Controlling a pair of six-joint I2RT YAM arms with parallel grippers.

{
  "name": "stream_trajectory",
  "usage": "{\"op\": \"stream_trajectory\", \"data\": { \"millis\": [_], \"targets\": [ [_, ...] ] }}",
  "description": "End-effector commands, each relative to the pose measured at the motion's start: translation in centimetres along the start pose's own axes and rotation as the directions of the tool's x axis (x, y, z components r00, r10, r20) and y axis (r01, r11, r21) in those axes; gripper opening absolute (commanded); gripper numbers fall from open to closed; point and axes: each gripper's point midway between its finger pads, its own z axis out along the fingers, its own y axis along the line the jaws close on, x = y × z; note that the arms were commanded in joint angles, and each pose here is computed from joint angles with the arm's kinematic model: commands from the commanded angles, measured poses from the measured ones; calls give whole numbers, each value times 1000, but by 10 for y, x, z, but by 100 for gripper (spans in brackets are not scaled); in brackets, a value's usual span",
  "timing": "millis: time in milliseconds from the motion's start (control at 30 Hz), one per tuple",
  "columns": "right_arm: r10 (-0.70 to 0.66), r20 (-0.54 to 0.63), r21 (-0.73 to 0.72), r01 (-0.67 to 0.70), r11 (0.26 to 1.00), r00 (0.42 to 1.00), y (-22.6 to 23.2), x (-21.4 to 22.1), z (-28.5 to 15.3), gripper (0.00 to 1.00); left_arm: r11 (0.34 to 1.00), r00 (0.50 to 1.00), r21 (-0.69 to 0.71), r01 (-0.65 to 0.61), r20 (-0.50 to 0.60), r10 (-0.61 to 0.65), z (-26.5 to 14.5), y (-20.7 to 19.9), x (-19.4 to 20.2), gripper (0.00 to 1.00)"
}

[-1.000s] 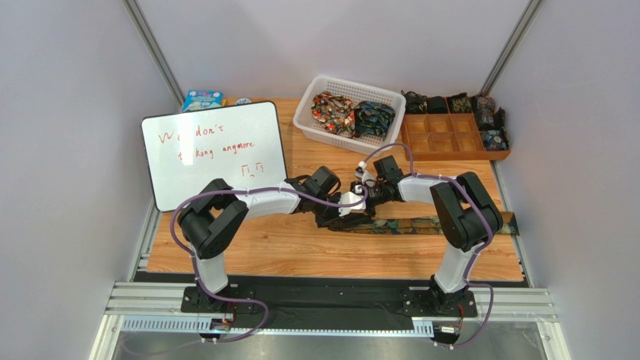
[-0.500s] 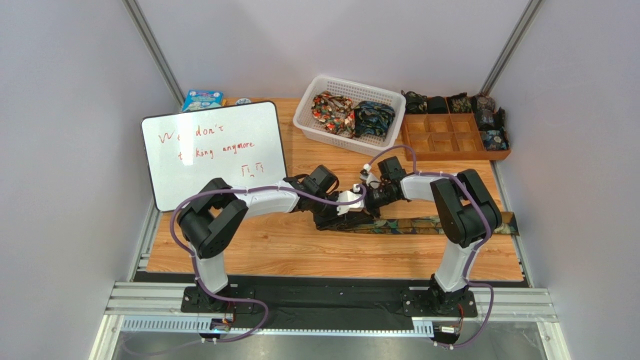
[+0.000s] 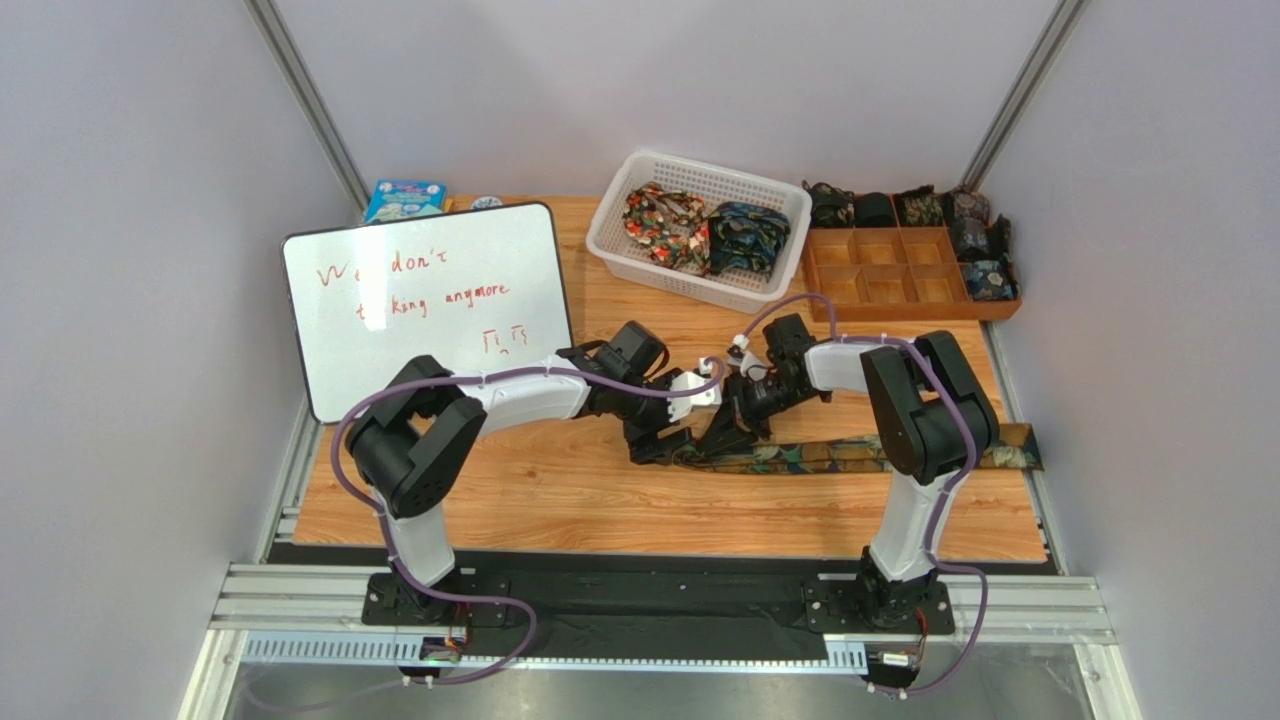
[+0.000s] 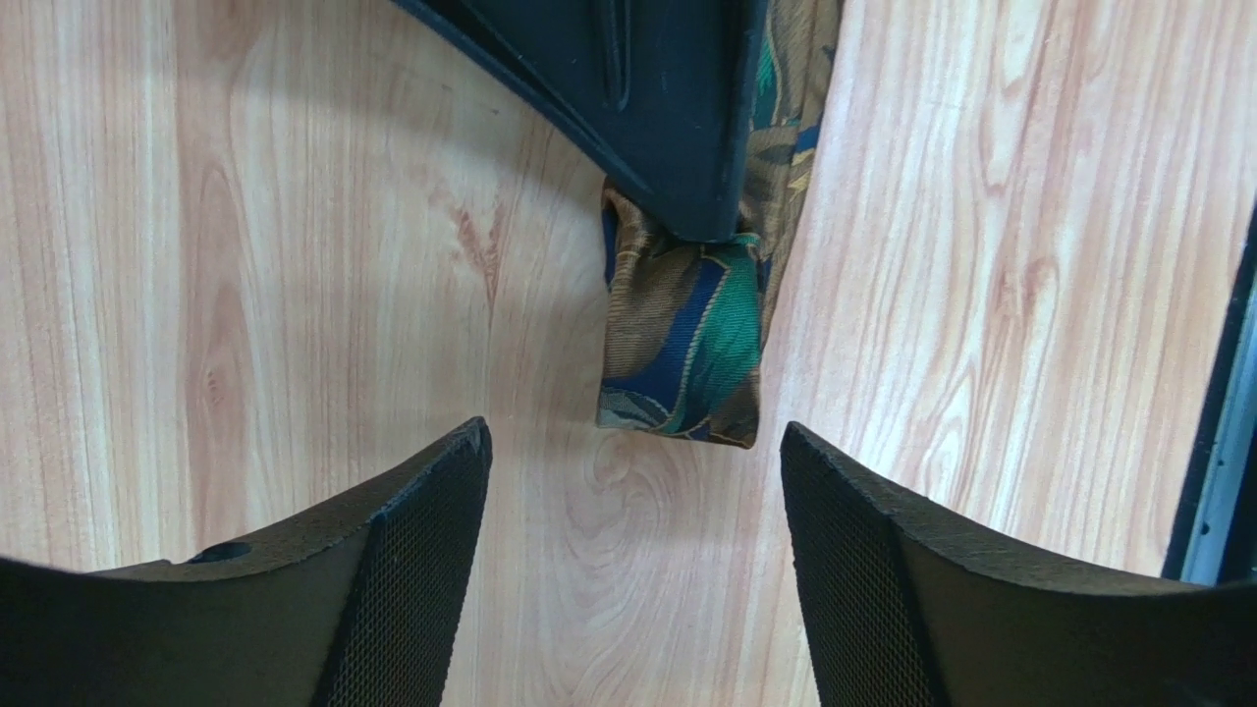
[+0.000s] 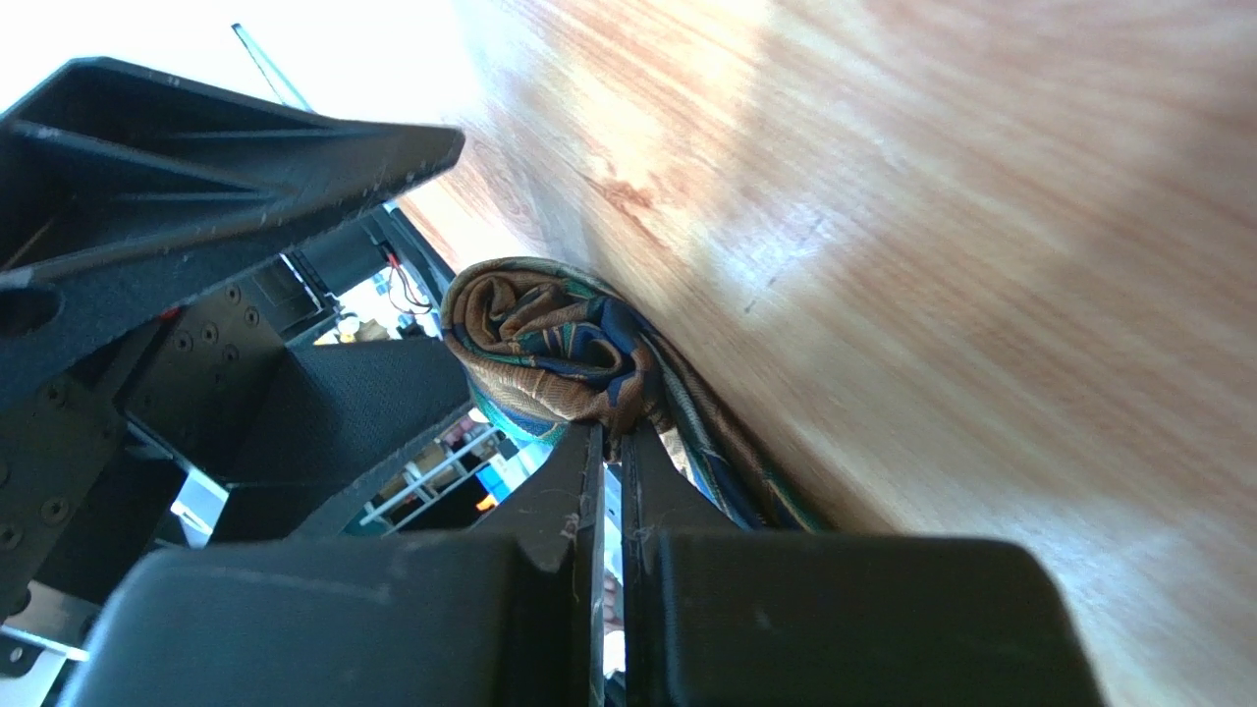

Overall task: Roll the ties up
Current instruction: Roll the tie at the center of the board.

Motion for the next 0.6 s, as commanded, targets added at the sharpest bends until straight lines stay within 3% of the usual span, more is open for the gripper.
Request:
{"op": "stream_trajectory", "data": {
  "millis": [0,200,267,400,433,500,567],
  "targets": [
    [-7,2,83,7,996,1000,-21,-3,4,0,998,993,29,-56,105,53,3,-3,-40,79],
    [-25,19,62,24,998,1000,-15,-8,4,0,995,993,3,-103,56,103,20,-5,-39,80],
    [-25,21,54,24,998,999,-13,-9,3,0,995,995,4,-100,29,100,25,-4,-36,74],
    [-39,19,28,39,999,999,-6,-10,2,0,995,995,9,-95,-21,95,32,-4,-26,50],
    [-44,21,22,44,999,999,-3,-10,1,0,995,994,8,-103,-29,103,33,-4,-23,39],
    [-55,25,1,55,998,998,6,-15,-5,1,995,993,5,-104,-58,104,33,-5,-16,31],
    [-91,29,1,91,996,995,17,-20,-21,7,996,992,8,-85,-90,86,34,-6,-8,22]
  ]
}}
